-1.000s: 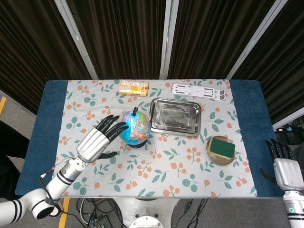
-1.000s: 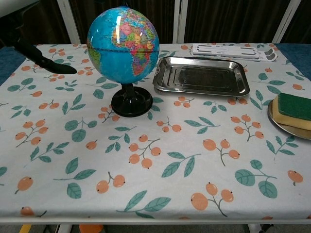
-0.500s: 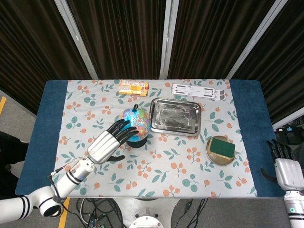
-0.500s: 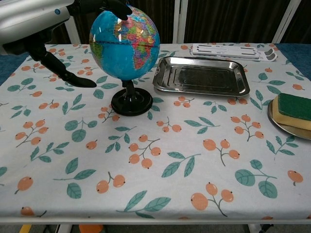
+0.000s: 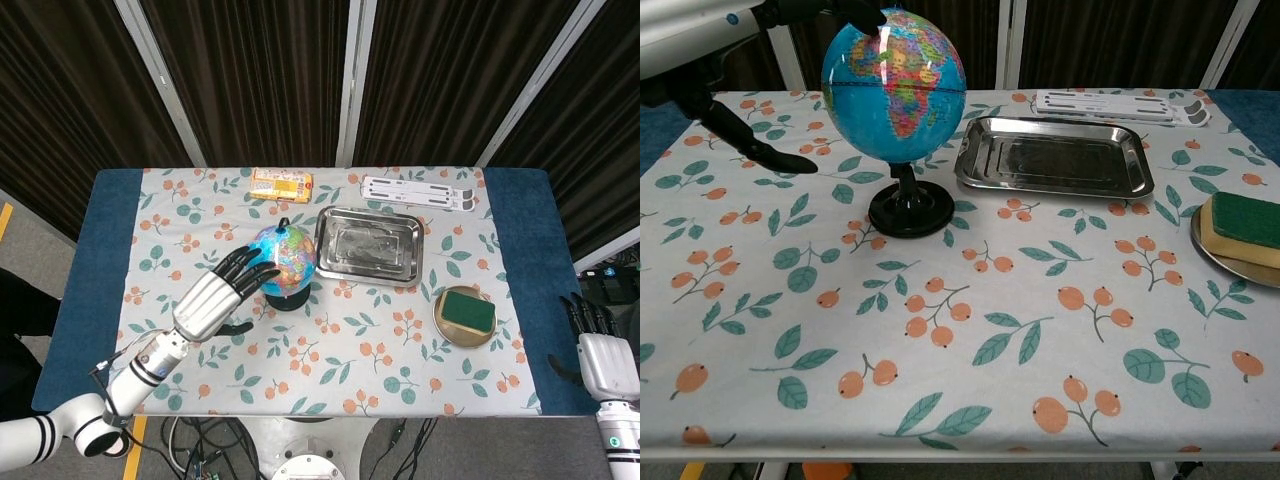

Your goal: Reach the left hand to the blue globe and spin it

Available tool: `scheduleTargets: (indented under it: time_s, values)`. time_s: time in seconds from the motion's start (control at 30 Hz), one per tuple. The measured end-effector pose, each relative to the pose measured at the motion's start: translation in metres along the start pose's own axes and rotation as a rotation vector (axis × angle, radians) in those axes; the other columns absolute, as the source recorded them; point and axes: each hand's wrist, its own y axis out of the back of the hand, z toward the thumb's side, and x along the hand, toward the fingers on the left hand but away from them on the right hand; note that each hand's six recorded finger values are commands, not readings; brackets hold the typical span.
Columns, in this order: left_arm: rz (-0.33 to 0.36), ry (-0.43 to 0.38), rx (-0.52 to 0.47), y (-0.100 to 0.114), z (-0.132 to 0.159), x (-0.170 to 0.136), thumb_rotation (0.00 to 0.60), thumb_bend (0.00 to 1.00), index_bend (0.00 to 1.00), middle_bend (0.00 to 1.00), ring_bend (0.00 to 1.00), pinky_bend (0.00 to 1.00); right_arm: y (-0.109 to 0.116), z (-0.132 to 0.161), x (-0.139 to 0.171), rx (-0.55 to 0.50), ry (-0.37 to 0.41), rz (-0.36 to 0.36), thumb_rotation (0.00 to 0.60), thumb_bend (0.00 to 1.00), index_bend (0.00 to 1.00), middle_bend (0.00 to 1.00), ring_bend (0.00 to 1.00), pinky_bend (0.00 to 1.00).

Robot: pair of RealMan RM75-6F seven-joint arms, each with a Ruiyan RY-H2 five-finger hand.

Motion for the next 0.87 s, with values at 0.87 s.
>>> scheduleTargets:
  time_s: [0.87]
  values:
    - [-0.058,0.458,0.153,0.020,-0.102,-0.138,0.600,0.03,0.14,0.12,0.00,0.09,0.002,0.016,0.001,0.008,0.037,-0.010,0.600,0.18,0.00,0.00,0.00,0.00]
